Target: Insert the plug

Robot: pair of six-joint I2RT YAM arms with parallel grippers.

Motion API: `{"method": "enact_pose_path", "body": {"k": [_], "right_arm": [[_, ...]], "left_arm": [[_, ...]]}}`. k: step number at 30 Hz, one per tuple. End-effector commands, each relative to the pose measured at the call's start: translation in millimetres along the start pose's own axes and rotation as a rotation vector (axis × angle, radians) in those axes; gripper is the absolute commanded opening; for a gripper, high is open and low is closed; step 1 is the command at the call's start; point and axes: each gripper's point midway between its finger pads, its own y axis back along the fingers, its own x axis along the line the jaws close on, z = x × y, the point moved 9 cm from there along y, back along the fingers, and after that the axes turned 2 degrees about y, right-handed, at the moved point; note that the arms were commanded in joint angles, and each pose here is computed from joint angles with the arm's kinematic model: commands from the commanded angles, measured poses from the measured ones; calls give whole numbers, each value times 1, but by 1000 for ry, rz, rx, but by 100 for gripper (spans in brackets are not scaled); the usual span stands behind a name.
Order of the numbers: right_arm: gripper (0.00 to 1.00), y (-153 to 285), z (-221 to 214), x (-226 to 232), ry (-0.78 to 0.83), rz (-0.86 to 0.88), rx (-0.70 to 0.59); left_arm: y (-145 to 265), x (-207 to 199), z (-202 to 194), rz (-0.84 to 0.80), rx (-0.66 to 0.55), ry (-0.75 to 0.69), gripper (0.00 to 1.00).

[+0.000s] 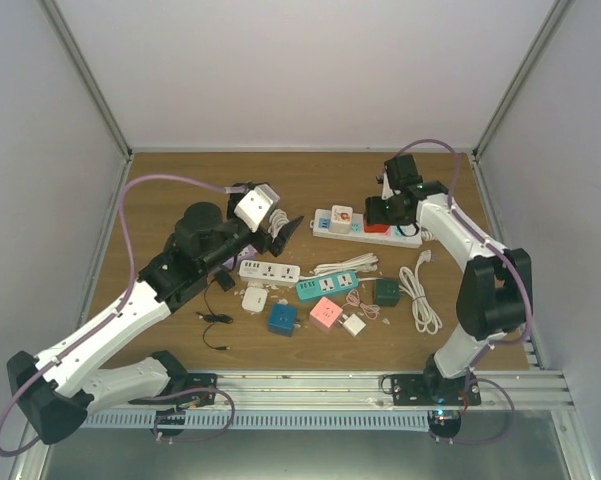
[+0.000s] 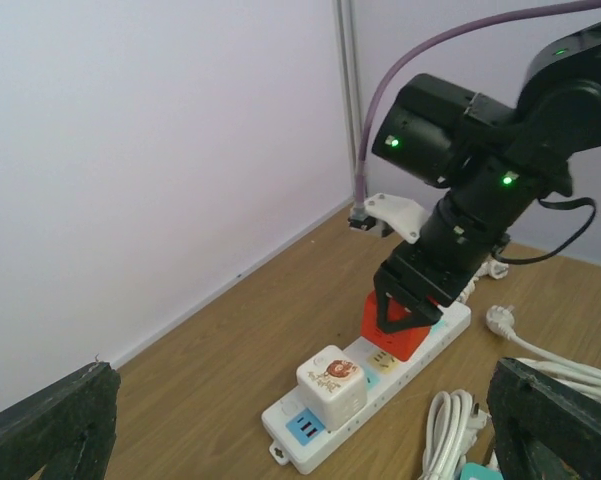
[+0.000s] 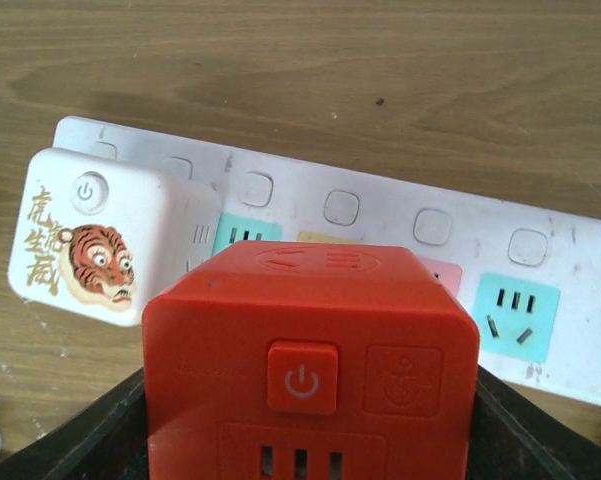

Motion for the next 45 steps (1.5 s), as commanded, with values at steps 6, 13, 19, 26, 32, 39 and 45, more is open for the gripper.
{"method": "enact_pose_path", "body": {"k": [6,13,19,26,32,39,45], "right_arm": [[56,-22,13,0,42,4,62],[57,-37,9,-1,34,2,96],[57,-47,7,-4,36,-18,109],[57,-53,1,-9,7,-73,141],[58,-60,-5,-12,-30,-106,183],[57,-62,-8,-18,-60,-180,211],[57,-49,0,-16,-55,-191,183]], "left_arm": [[8,4,7,-4,-85,9,99],[7,7,7,20,-91,26,99],[6,6,4,19,-83,21,99],[1,7,-1,33,-60,24,99],[-1,8,-4,42,-49,21,99],[-2,8,-6,45,-40,22,99],[-5,8,-8,46,-26,21,99]]}}
